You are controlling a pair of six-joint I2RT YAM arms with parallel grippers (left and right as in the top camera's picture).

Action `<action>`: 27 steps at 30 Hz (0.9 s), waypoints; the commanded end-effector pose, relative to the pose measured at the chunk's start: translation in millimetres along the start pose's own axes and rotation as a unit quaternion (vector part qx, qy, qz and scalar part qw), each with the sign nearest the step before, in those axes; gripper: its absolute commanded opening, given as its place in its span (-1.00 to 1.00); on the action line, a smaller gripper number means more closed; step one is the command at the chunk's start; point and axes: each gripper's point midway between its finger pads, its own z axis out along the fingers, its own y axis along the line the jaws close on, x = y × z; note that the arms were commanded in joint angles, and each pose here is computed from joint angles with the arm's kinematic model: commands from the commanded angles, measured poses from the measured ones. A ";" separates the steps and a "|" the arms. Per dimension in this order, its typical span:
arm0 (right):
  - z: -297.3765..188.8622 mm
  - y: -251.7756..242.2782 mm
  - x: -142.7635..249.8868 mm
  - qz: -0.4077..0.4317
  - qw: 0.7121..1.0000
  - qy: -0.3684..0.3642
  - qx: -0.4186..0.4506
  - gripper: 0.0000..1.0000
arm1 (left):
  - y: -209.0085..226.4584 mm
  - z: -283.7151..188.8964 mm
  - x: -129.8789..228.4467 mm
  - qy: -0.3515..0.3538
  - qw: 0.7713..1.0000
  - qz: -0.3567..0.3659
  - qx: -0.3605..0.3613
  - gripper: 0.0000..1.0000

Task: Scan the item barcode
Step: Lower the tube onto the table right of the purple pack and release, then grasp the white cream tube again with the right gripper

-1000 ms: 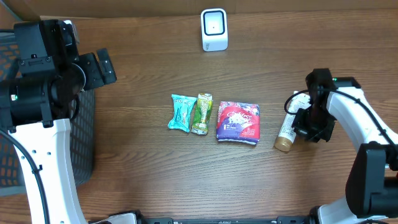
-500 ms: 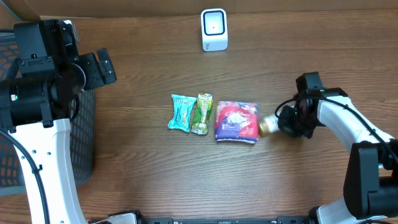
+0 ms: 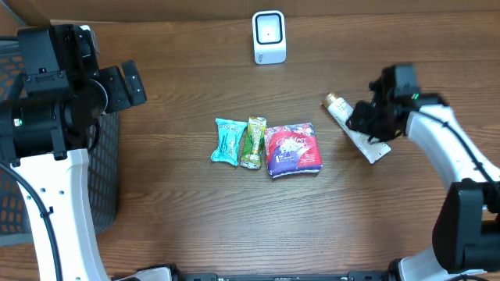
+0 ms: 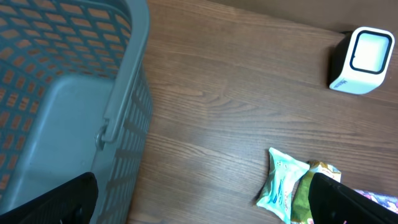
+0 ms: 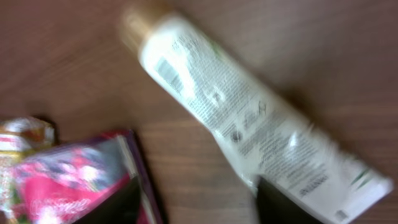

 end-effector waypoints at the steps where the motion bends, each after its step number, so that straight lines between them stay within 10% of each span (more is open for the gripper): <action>1: -35.7 1.7 -40.8 -0.109 0.992 -0.058 0.008 0.71 | 0.0 0.1 -1.1 -0.001 1.000 0.008 0.002 0.99; 6: -14.6 -22.8 -30.9 -0.161 0.987 -0.008 -0.026 0.89 | 0.0 0.1 -1.1 -0.001 1.000 0.008 0.002 0.99; 27: 71.5 -29.8 32.7 -0.173 0.956 0.132 -0.197 0.50 | 0.0 0.1 -1.0 -0.001 1.000 0.008 0.002 0.99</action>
